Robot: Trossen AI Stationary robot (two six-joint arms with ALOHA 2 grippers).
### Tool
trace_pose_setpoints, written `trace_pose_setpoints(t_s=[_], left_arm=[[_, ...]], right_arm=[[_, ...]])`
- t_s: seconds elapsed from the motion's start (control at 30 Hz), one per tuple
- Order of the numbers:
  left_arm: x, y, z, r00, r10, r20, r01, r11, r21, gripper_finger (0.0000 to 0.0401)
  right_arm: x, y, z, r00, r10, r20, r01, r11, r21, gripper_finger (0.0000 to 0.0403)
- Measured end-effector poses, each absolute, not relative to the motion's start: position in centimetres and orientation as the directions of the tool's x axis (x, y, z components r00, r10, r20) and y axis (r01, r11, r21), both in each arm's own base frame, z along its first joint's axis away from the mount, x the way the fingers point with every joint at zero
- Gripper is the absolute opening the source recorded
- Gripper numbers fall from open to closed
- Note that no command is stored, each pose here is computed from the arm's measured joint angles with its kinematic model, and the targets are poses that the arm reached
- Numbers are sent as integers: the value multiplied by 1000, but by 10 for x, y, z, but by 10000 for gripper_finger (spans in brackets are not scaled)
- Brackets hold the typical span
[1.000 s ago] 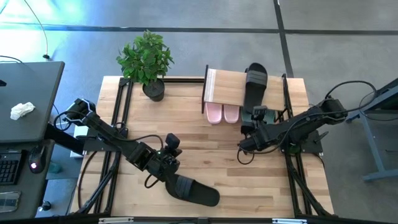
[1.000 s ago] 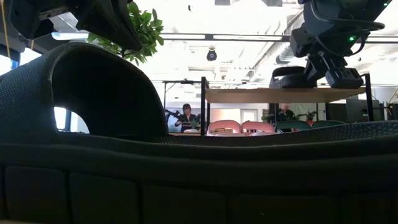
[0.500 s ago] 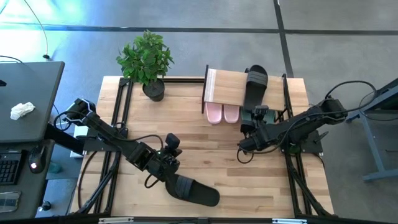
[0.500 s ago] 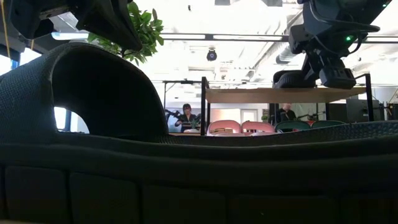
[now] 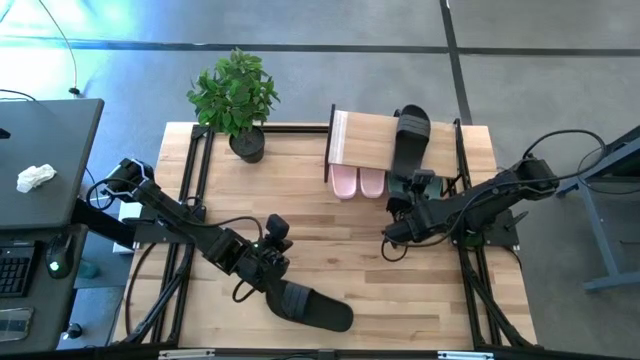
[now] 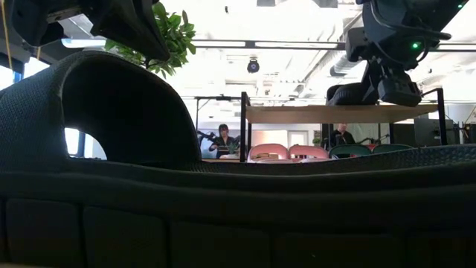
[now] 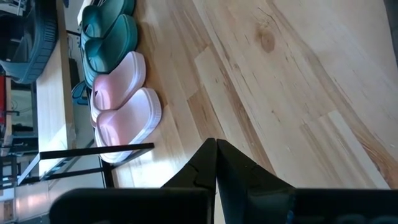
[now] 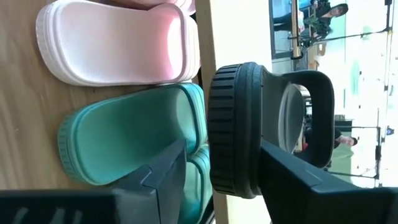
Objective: Pick and place slides into the shelf
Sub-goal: Put the top black slide on the shelf
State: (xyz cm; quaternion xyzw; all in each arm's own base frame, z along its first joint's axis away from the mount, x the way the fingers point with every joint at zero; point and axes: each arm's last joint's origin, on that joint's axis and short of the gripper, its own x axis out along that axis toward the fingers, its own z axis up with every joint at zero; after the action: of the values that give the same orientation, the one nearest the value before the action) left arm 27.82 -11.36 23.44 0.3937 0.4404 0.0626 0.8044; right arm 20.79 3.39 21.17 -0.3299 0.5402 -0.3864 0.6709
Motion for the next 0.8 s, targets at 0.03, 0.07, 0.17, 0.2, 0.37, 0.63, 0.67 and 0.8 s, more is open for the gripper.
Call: trace_pose_setpoints(t_s=[0.03,0.07,0.17,0.2,0.37,0.63,0.67,0.8], left_arm=[[278,-114,234,604,446,-661,247,683,687,1],[278,-114,234,604,445,-661,248,684,686,1],[278,-114,234,605,444,-661,248,685,686,1],[278,-114,234,604,444,-662,247,685,685,1],[278,-114,234,604,442,-663,248,686,684,1],[279,-114,235,608,440,-661,245,688,683,1],[279,-114,235,608,440,-661,244,688,683,1],[279,-114,234,609,440,-660,244,689,683,1]], right_arm=[[208,34,212,117,-875,-470,172,484,-858,175],[208,34,212,117,-875,-470,180,484,-856,178],[208,34,212,117,-875,-470,187,485,-855,186],[208,34,212,117,-875,-470,187,485,-854,188],[208,34,212,120,-876,-468,197,483,-853,191],[207,38,211,127,-864,-488,185,504,-844,191],[207,38,211,127,-863,-489,189,505,-843,191],[207,38,211,127,-863,-488,192,504,-842,190]])
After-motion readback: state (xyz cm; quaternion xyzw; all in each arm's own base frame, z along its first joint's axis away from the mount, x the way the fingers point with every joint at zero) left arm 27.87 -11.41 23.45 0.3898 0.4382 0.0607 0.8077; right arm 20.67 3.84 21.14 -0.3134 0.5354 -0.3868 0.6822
